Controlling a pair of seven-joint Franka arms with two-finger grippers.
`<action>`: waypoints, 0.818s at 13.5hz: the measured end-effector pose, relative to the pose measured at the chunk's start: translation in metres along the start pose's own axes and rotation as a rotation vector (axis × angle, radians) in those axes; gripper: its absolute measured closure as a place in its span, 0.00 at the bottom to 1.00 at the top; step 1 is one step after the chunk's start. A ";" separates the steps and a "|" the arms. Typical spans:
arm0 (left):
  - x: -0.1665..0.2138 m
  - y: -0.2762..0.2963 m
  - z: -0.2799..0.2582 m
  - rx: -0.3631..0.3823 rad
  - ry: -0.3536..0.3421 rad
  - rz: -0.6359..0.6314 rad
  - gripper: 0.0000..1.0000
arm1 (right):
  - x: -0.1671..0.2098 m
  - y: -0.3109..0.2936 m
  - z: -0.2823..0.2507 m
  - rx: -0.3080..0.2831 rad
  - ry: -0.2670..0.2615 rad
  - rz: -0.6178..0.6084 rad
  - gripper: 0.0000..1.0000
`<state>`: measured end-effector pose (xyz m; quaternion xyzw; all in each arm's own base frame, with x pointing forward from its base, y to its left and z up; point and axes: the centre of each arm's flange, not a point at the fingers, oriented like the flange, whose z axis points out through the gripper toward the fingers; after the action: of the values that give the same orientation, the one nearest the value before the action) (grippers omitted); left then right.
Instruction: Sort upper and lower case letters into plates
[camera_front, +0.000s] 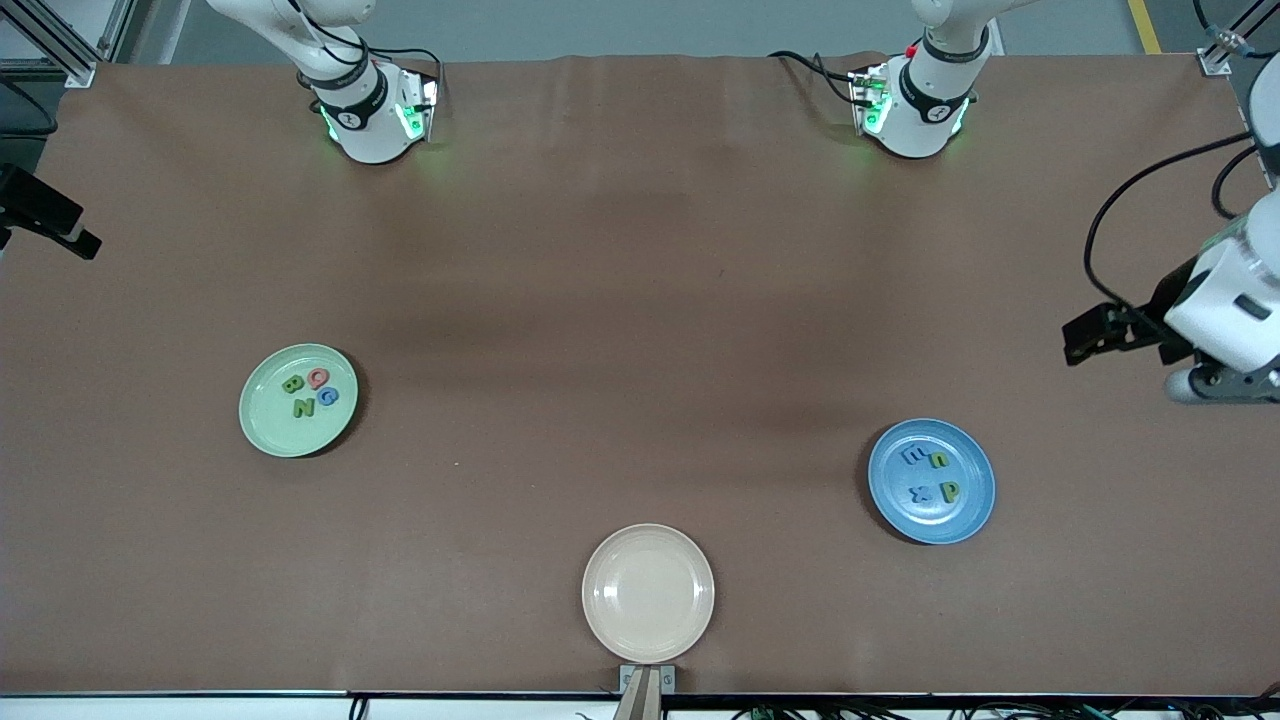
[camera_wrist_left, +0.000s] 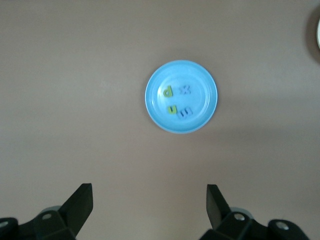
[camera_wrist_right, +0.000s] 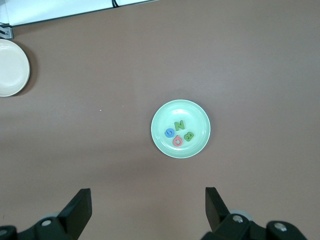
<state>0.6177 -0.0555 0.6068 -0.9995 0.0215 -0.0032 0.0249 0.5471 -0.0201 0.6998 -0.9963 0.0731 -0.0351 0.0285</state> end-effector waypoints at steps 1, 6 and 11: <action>-0.009 -0.001 -0.009 -0.003 -0.010 0.004 0.00 | 0.000 0.000 0.000 0.000 0.001 0.000 0.00; -0.048 -0.003 -0.021 -0.015 -0.046 0.038 0.00 | 0.001 0.000 -0.001 0.001 0.010 0.000 0.00; -0.088 0.001 -0.027 -0.006 -0.040 0.044 0.00 | 0.001 0.000 -0.002 0.001 0.011 0.000 0.00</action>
<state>0.5299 -0.0544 0.6336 -0.9987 0.0431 0.0174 0.0226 0.5480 -0.0203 0.7015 -0.9961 0.0732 -0.0408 0.0286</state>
